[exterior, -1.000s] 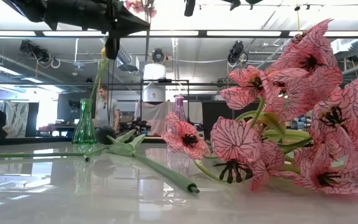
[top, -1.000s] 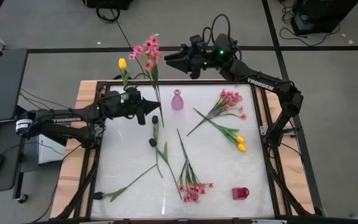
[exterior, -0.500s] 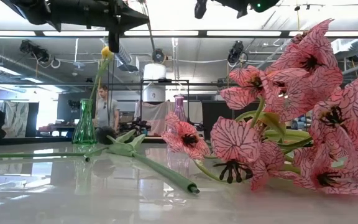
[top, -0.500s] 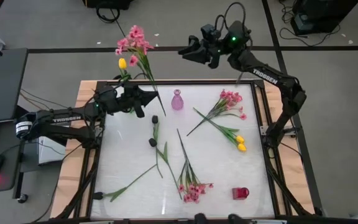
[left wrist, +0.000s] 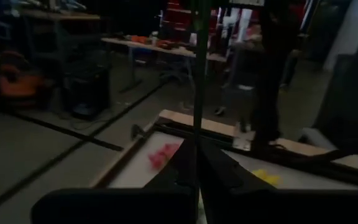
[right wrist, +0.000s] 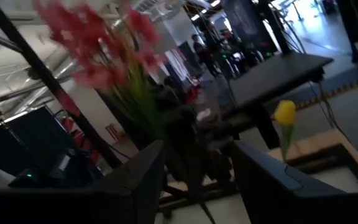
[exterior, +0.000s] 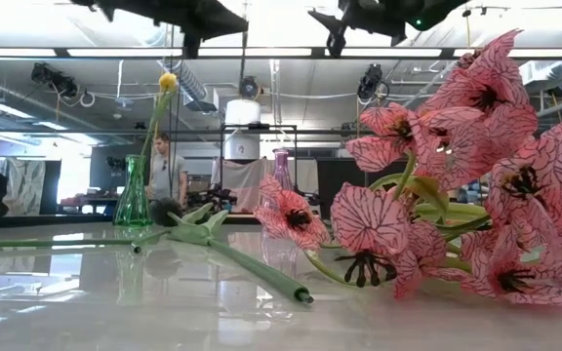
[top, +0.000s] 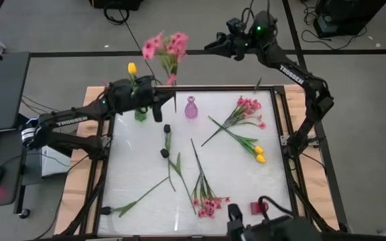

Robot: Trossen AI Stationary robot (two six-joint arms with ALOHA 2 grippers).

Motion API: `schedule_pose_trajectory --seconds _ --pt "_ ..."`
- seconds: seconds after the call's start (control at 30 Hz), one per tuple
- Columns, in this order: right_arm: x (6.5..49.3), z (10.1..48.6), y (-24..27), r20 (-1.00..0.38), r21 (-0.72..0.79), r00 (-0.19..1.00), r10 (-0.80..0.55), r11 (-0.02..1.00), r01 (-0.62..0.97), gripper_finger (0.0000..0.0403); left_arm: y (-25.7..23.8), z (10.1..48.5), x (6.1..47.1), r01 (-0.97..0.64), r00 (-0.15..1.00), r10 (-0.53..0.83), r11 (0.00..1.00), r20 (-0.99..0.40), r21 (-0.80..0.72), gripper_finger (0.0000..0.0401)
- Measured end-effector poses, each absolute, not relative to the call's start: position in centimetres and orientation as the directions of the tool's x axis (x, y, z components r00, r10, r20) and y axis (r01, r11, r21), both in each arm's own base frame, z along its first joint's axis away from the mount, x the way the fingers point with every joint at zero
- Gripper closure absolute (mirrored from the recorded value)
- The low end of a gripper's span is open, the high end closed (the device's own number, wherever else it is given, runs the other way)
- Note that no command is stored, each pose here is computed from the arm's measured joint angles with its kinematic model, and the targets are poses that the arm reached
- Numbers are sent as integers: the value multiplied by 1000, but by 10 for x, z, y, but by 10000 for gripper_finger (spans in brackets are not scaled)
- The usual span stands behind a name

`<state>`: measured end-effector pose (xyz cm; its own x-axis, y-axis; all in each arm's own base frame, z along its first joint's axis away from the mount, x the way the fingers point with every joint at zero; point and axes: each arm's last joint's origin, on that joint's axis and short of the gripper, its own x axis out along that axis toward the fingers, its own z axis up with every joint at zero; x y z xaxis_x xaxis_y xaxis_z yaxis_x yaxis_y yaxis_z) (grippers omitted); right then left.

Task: Sort flowers into vase by color
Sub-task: Put the top left pink flowers into the purple vase

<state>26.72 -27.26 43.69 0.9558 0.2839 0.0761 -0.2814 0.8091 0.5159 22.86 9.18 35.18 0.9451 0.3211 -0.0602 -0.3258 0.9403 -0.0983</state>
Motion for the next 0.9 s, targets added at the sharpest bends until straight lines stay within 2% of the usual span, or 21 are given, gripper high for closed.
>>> schedule_pose_trajectory --seconds 0.33,0.57,0.9 --pt "243 409 -295 -70 567 978 194 815 -121 207 133 371 257 -415 908 411 909 -84 -38 390" --pt "232 395 -300 -154 569 979 132 822 -21 207 154 360 275 -416 910 413 906 -46 -84 390" --pt "216 389 -314 -224 555 974 -23 819 147 207 168 332 299 -420 907 413 903 -84 -92 390"
